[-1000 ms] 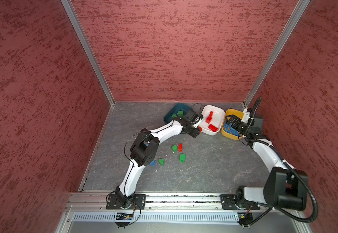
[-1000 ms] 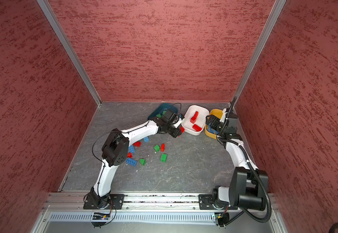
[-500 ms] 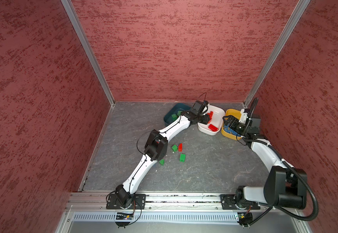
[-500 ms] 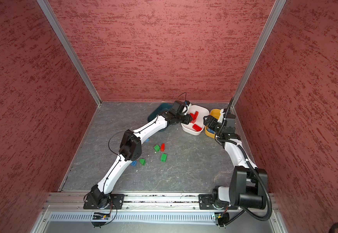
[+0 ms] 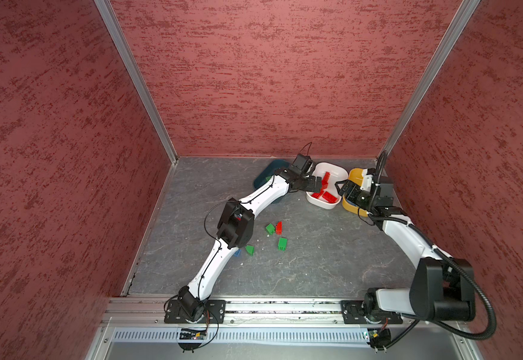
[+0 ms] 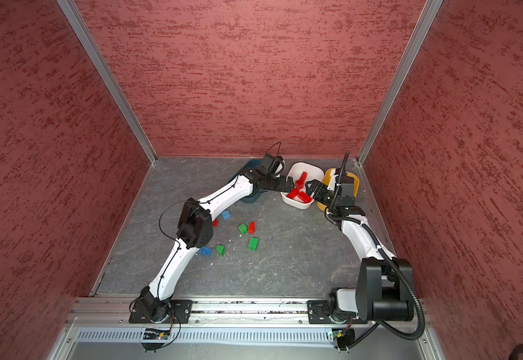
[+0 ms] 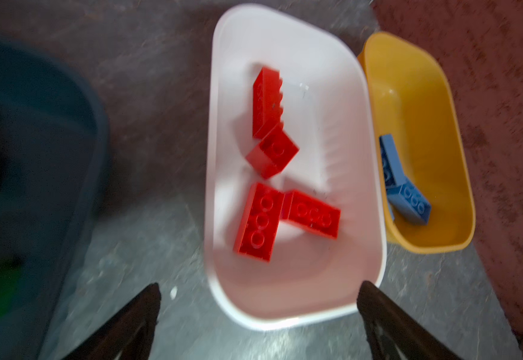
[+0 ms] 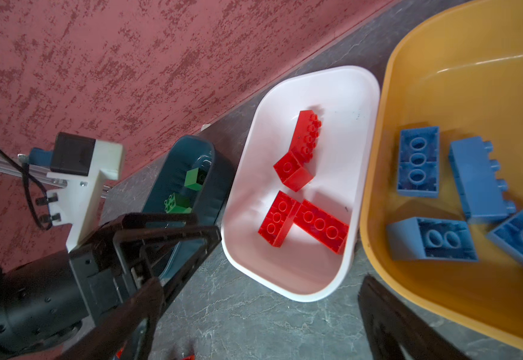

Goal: Sort the legos into containers by color

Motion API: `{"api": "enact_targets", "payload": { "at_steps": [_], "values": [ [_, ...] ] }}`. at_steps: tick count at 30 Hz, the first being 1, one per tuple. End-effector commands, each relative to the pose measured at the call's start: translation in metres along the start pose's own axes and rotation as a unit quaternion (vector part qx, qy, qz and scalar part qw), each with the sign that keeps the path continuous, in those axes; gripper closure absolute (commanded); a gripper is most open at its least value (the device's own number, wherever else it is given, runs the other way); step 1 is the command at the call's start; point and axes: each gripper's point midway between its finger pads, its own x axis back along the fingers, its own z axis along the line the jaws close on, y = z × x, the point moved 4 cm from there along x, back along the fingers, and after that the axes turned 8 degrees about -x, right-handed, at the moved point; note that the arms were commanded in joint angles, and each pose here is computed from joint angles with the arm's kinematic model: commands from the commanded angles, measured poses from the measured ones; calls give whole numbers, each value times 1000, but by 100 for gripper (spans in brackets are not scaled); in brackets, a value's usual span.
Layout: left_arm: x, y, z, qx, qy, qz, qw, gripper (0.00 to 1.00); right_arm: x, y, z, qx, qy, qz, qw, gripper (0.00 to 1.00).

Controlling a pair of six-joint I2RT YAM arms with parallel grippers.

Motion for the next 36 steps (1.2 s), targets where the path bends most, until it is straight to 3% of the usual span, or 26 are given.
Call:
{"api": "enact_targets", "payload": {
  "at_steps": [1,10,18,27,36],
  "values": [
    [48,-7,-3,2,26,-1,1000,1,-2,-5,10,-10,-11,-27,1000,1],
    [98,-124,-3,27,108,124,986,1,-4,-34,13,-54,1,-48,997,1],
    [124,-185,-4,-43,225,187,955,1,-18,-33,18,-45,5,-29,999,1],
    [114,-232,-9,-11,178,254,951,0,-24,-35,21,-49,10,-25,998,1],
    [90,-233,-3,17,138,245,959,20,-23,-35,20,-52,8,-25,998,1]
  ]
}}
